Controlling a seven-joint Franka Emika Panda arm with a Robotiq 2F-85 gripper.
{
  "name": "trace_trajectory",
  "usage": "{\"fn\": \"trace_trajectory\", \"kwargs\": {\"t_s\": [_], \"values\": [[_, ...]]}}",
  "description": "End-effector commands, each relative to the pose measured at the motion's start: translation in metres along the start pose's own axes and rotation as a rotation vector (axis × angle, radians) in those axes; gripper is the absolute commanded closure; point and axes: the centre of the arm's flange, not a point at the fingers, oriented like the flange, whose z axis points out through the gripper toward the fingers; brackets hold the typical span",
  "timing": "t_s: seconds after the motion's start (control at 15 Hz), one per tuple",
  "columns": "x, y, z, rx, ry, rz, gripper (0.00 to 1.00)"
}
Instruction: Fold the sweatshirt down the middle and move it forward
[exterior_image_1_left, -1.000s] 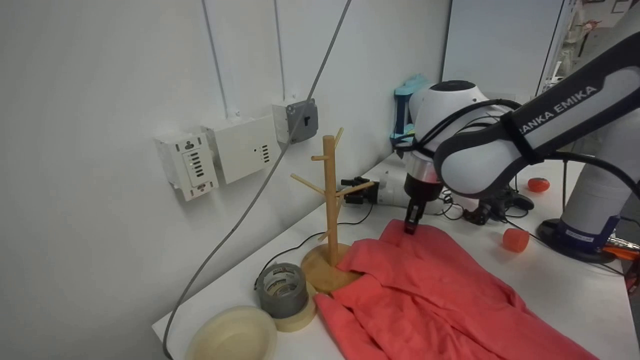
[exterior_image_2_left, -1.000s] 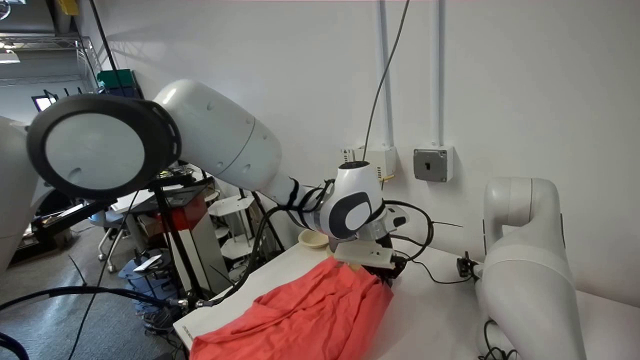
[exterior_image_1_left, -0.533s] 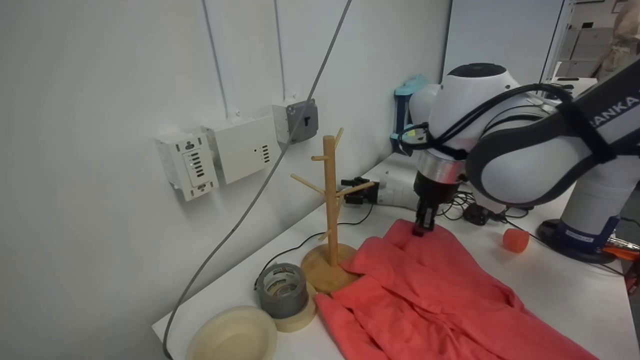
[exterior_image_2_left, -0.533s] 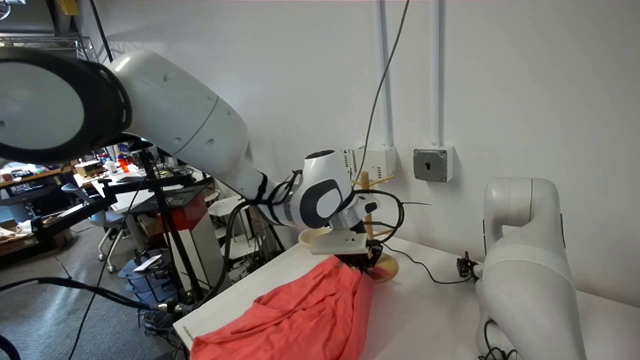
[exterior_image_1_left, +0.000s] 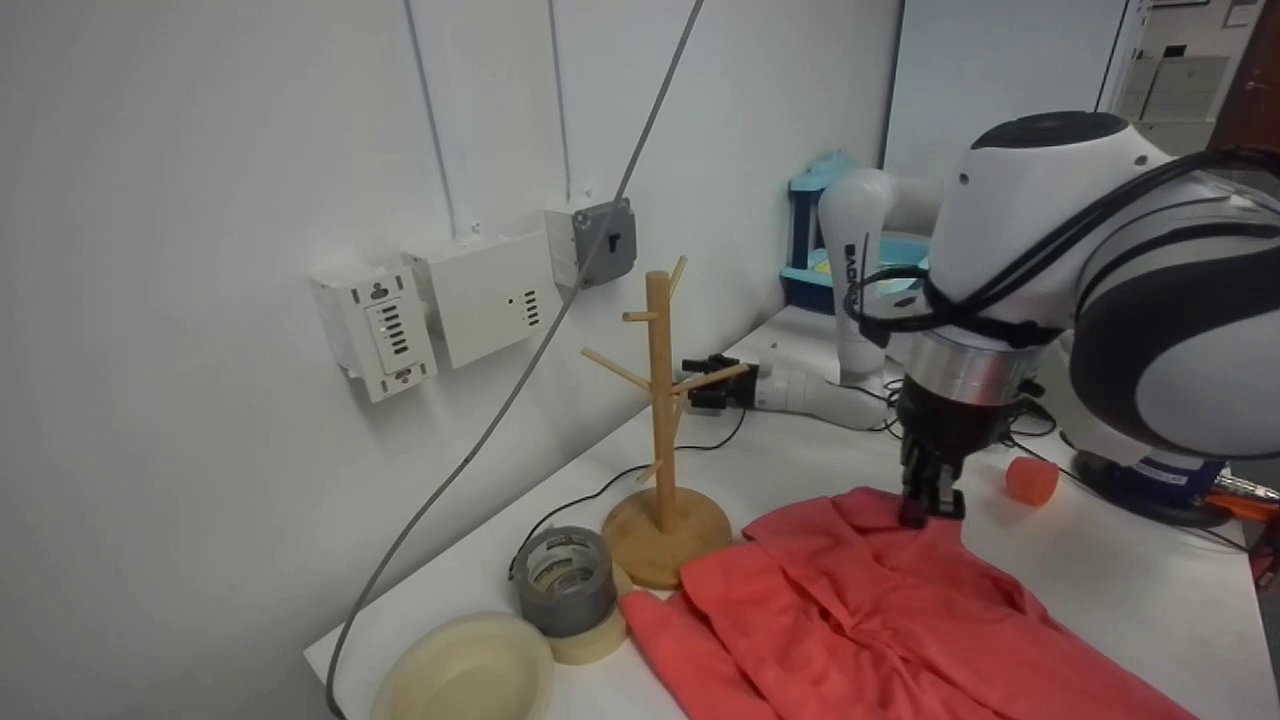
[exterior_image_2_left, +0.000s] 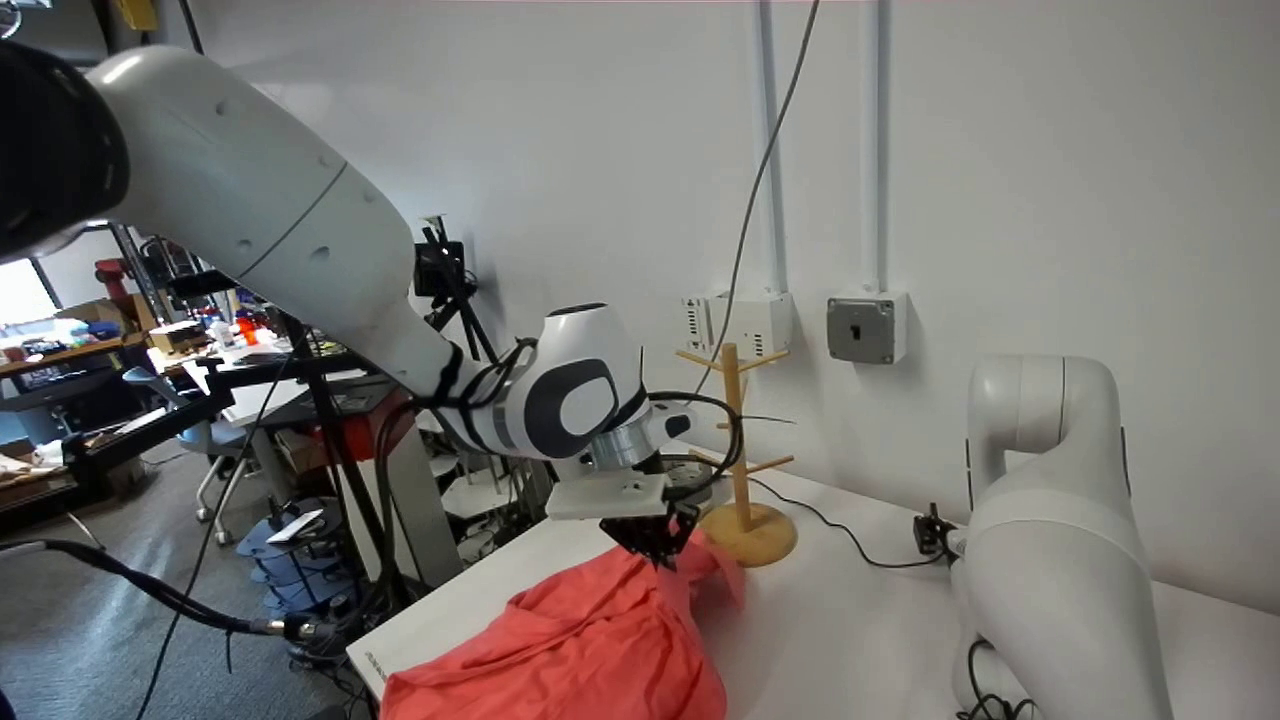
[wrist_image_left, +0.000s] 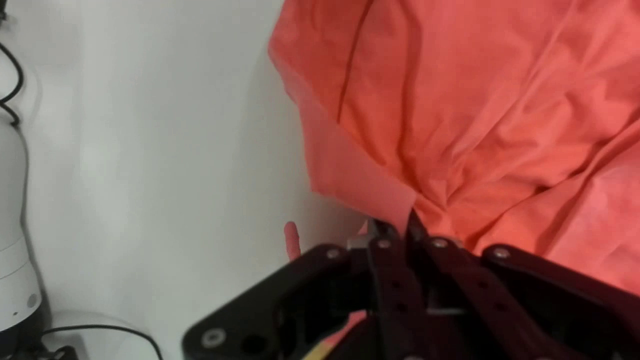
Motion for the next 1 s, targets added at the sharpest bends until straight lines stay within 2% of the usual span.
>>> {"fn": "trace_trajectory", "kwargs": {"t_s": [0.0,0.2,0.47,0.87,0.93], "values": [[-0.03,-0.027,-0.021,0.077,-0.068,-0.04,0.98],[-0.048,-0.041,-0.022,0.129,-0.149,-0.046,0.98],[-0.075,-0.04,-0.015,0.193,-0.279,-0.02,0.98],[-0.094,-0.034,0.0,0.413,-0.374,0.068,0.98],[-0.095,-0.035,0.002,0.44,-0.396,0.072,0.68]]}}
